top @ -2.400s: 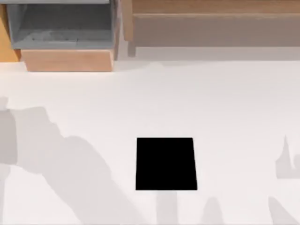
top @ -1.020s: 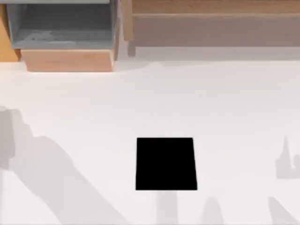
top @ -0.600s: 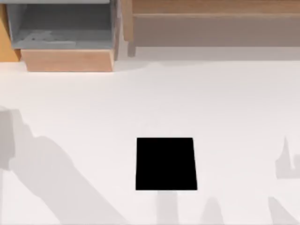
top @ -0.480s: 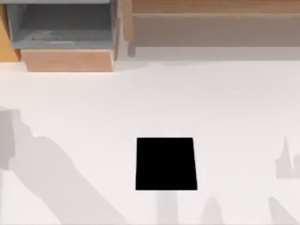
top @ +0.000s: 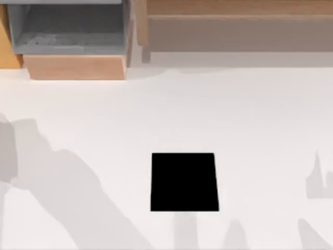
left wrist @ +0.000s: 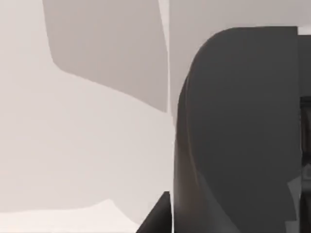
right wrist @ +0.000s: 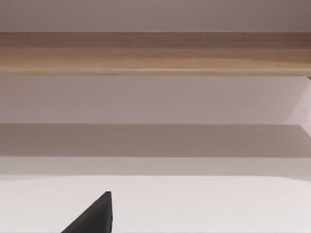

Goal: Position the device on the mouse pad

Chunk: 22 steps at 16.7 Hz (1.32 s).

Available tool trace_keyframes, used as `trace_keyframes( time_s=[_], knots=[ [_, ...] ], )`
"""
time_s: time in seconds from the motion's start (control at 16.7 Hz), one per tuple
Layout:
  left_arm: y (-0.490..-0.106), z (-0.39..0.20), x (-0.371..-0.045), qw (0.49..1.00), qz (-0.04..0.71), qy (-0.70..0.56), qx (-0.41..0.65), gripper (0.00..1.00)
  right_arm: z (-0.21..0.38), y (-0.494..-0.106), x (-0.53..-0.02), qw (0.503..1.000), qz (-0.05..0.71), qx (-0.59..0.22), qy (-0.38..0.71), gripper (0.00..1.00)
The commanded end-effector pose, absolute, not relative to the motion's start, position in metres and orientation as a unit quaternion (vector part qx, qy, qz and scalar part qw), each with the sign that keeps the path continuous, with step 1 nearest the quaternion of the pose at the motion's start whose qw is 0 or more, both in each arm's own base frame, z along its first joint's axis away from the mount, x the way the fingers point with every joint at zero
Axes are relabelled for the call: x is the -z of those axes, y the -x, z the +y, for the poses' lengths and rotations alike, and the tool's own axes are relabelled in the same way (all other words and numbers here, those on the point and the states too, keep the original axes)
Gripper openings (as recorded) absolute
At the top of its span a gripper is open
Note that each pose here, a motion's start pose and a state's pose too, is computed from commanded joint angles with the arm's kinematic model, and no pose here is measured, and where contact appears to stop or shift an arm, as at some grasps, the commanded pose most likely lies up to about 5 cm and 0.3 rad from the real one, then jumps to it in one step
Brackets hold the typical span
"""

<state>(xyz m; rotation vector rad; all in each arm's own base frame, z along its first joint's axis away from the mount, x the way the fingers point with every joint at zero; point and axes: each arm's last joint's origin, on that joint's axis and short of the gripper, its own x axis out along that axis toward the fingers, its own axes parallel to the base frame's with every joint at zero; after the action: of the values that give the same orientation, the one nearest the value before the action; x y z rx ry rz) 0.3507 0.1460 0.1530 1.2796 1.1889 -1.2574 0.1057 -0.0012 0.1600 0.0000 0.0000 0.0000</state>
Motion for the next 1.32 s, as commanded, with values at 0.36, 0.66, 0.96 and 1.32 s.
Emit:
trace_keyframes(
  time_s=[0.36, 0.66, 0.96, 1.32],
  knots=[
    [-0.346, 0.144, -0.212, 0.477, 0.487, -0.521, 0.513, 0.0, -0.001, -0.106, -0.16, 1.0, 0.0, 0.0, 0.0, 1.0],
    [-0.346, 0.145, -0.212, 0.477, 0.488, -0.521, 0.513, 0.0, -0.001, -0.106, -0.16, 1.0, 0.0, 0.0, 0.0, 1.0],
    [-0.36, 0.124, -0.21, 0.497, 0.508, -0.501, 0.494, 0.0, -0.001, -0.106, -0.16, 1.0, 0.0, 0.0, 0.0, 1.0],
    [-0.393, 0.045, -0.2, 0.551, 0.57, -0.429, 0.434, 0.0, -0.001, -0.106, -0.16, 1.0, 0.0, 0.0, 0.0, 1.0]
  ],
)
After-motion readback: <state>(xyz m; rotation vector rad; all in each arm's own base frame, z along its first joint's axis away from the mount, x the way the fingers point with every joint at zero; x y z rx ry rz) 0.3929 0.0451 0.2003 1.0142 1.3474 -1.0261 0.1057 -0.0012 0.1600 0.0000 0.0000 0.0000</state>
